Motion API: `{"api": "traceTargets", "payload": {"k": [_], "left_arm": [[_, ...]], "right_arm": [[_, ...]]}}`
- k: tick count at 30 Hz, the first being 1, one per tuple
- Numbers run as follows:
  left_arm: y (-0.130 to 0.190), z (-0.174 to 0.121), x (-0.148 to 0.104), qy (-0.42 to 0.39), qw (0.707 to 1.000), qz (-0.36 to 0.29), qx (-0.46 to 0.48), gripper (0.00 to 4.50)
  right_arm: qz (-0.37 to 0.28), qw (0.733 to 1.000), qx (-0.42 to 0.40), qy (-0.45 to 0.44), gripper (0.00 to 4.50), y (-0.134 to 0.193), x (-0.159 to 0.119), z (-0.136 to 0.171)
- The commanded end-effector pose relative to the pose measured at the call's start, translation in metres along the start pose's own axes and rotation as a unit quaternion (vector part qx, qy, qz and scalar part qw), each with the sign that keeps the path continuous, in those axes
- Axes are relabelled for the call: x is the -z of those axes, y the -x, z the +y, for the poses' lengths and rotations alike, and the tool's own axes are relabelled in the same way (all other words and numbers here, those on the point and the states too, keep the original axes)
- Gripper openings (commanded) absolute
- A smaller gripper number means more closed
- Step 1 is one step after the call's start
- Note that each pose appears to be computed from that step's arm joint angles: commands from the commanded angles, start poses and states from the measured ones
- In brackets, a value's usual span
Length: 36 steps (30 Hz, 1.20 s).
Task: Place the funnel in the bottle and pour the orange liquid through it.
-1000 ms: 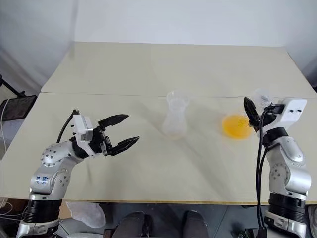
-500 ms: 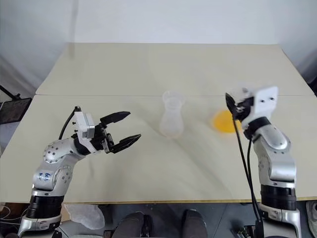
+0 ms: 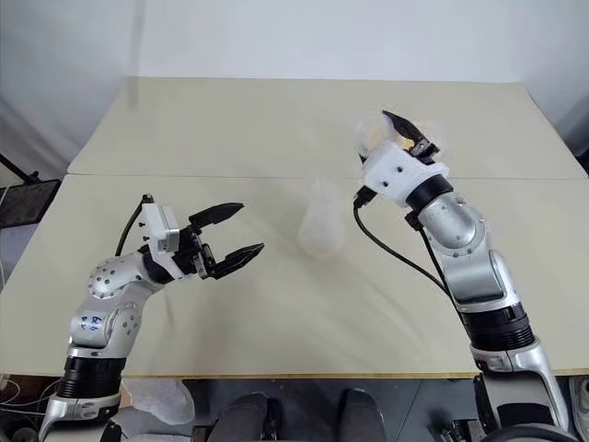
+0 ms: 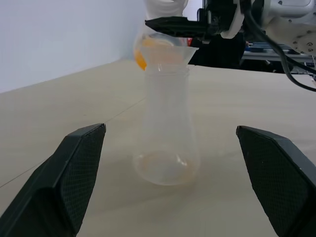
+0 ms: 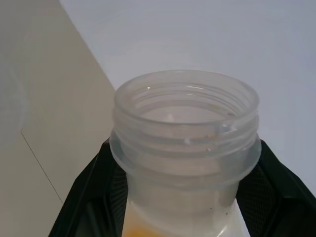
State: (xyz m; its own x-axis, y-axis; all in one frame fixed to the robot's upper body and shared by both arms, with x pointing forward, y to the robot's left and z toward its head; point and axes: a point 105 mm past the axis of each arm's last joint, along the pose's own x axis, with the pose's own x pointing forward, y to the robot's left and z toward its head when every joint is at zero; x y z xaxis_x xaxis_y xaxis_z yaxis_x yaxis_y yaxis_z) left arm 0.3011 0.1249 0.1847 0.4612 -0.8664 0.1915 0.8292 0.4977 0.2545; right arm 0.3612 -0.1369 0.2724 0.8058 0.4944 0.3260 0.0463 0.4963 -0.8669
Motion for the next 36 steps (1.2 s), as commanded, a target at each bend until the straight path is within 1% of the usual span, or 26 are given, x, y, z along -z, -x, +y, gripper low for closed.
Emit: {"api": "traceTargets", "payload": {"k": [1, 4, 5, 6, 16, 20, 32, 33, 36], "left_arm": [[-0.0014, -0.0023, -0.0073, -0.018, 1.0, -0.011, 0.0, 4.5], [-0.0011, -0.0023, -0.0079, -0.019, 1.0, -0.011, -0.004, 4.5], [-0.0011, -0.0027, -0.008, -0.02, 1.0, -0.012, -0.005, 4.5], [-0.0012, -0.0031, -0.0079, -0.02, 1.0, -0.012, -0.006, 4.5], [-0.0031, -0.0045, -0.0086, -0.022, 1.0, -0.014, -0.01, 4.5], [-0.0039, -0.0044, -0.0092, -0.023, 1.0, -0.015, -0.011, 4.5], [-0.0063, -0.0038, -0.0102, -0.024, 0.999, -0.02, -0.013, 4.5], [-0.0064, -0.0037, -0.0103, -0.024, 0.999, -0.02, -0.013, 4.5], [-0.0064, -0.0035, -0.0148, -0.023, 0.999, -0.035, -0.016, 4.5]], "right_arm": [[-0.04, 0.995, 0.025, 0.093, 2.47, -0.0041, -0.0185, -0.0112], [-0.049, 0.99, 0.033, 0.127, 2.47, -0.0062, -0.0217, -0.0092], [-0.056, 0.985, 0.041, 0.156, 2.47, -0.0061, -0.0251, -0.0096], [-0.06, 0.983, 0.037, 0.167, 2.47, -0.0069, -0.0262, -0.0077], [-0.063, 0.974, 0.044, 0.212, 2.47, -0.0085, -0.026, -0.0039], [-0.071, 0.966, 0.047, 0.243, 2.47, -0.0074, -0.0279, -0.0029], [-0.07, 0.958, 0.053, 0.274, 2.47, -0.0057, -0.0243, -0.0037], [-0.074, 0.953, 0.056, 0.289, 2.47, -0.0048, -0.0258, -0.0041], [-0.072, 0.951, 0.059, 0.296, 2.47, -0.0035, -0.024, -0.0051]]}}
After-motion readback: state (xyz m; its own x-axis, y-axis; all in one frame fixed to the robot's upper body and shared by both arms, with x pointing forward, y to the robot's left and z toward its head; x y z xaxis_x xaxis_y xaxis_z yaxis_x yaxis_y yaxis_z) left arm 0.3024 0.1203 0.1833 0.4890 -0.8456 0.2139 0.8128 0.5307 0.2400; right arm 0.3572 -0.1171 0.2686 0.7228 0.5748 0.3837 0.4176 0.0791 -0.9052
